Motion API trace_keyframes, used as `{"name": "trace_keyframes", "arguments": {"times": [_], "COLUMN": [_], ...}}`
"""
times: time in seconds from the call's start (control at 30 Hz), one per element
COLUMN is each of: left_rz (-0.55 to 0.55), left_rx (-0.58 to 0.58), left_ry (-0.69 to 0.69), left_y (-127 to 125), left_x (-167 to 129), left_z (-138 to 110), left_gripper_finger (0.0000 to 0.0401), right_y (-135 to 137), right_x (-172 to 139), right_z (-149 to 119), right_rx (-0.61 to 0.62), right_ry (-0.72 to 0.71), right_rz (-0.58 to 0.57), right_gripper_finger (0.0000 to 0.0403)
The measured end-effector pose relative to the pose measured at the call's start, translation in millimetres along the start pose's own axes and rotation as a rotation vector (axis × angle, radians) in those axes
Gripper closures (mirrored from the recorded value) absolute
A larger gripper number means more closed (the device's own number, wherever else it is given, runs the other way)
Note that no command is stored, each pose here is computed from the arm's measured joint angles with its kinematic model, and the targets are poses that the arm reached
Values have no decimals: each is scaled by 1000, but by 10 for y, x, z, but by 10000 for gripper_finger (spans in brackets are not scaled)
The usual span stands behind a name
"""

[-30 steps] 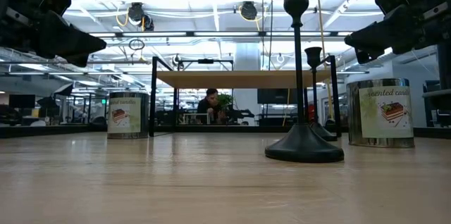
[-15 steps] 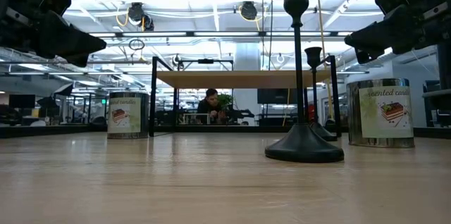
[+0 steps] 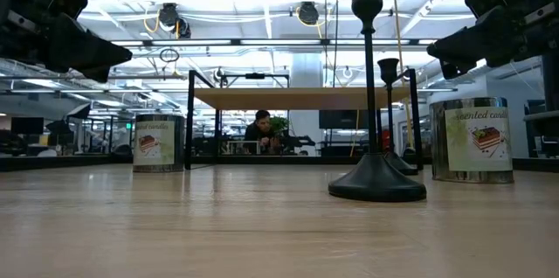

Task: Pick & Place candle stick holders
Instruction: Put the top candle holder on the shelf

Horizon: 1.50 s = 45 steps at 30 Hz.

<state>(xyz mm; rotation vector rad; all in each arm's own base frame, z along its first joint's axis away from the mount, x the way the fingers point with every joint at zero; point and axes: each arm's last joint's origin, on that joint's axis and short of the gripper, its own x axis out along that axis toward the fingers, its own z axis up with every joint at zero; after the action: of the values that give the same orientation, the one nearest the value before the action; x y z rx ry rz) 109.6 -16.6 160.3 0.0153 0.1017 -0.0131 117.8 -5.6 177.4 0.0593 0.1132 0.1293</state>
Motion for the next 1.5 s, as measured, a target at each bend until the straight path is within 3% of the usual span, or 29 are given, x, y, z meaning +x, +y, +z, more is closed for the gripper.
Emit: {"name": "trace_keyframes", "arguments": {"times": [0.3,0.47,1.23,1.37,1.5], "left_rz": [4,-25,-43,-48,-35], "left_rx": [-9,-99,-131,-135,-128], "left_ry": [-19,-16,-24,-24,-77], "left_y": [1,-7,-12,-13,-9], "left_x": [-1,0,-1,-1,-3], "left_z": [20,17,27,28,77], "left_gripper_finger": [364,364,364,364,363], "right_y": [0,0,0,3,-20], "right_x": [0,0,0,0,-4], "right_z": [0,0,14,84,171], "right_rx": [0,0,24,-30,-190], "right_ry": [0,0,-14,-85,-168], "right_rz": [0,0,0,0,-102], "right_gripper_finger": [344,344,344,344,344]}}
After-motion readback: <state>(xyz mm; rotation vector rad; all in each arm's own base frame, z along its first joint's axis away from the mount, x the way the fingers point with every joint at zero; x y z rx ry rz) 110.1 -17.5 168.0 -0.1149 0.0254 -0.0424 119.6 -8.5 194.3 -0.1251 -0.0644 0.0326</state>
